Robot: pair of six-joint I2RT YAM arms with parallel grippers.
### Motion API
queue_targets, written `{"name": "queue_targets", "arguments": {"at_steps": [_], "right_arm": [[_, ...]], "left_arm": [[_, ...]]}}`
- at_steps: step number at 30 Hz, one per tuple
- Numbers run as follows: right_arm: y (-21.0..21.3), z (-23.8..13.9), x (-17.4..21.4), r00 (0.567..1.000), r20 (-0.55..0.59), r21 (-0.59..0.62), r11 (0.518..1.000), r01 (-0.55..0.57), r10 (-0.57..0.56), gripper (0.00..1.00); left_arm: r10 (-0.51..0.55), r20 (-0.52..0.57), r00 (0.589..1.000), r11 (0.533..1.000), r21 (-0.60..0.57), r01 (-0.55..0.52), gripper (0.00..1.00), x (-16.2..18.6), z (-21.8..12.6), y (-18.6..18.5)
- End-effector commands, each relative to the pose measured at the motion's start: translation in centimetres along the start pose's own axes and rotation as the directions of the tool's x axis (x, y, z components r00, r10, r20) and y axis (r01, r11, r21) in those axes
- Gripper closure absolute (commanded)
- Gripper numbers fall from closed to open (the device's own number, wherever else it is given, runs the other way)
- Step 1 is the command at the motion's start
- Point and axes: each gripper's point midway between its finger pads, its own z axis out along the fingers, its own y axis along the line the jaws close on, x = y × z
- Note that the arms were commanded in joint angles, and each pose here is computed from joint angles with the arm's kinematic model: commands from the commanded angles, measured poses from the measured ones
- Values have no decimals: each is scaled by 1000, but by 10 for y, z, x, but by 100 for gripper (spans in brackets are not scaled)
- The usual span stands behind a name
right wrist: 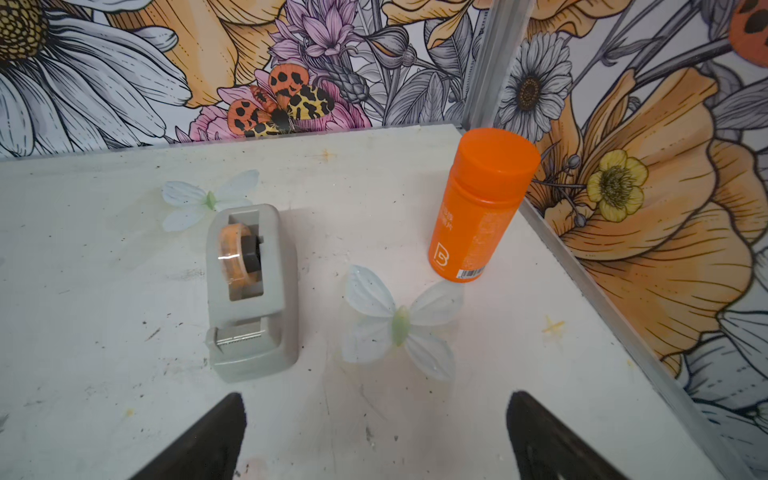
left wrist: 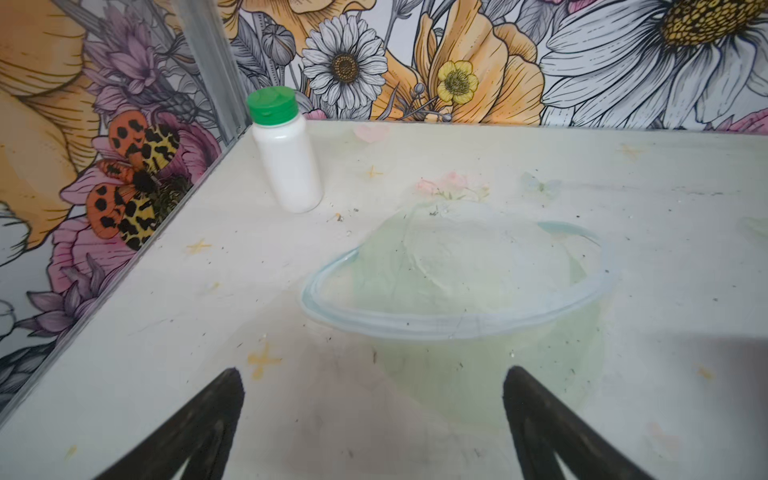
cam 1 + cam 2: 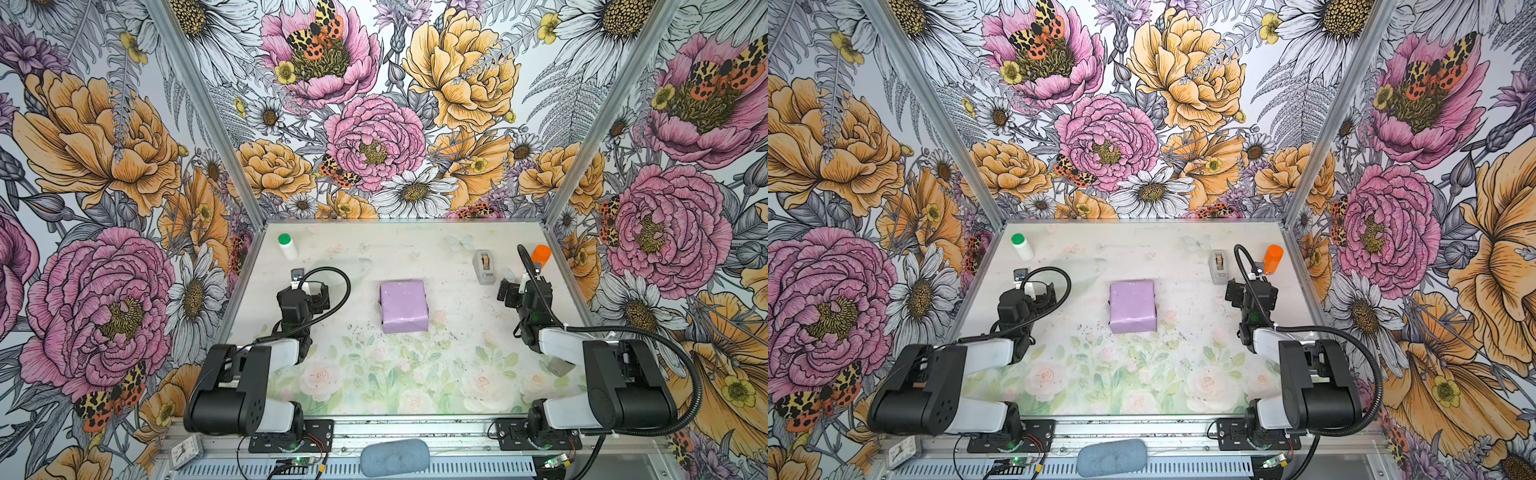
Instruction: Wrap the gift box in paper
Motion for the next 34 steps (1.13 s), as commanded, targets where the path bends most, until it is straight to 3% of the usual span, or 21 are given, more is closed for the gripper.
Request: {"name": "queue_targets", "arguments": {"at_steps": [1, 6, 34], "right_arm": [[8, 3, -15, 990, 143, -63, 998, 18, -9, 0], [7, 6, -10, 992, 128, -78, 997, 5, 5, 0], [7, 7, -11, 992, 123, -73, 997, 8, 1, 0]], "left_arm": [[-53, 163, 985, 998, 55, 44, 1, -28, 8, 8], [-113, 145, 983, 992, 71, 103, 1, -26, 8, 19], [-59, 135, 989, 998, 33, 55, 1, -26, 11, 11]]}}
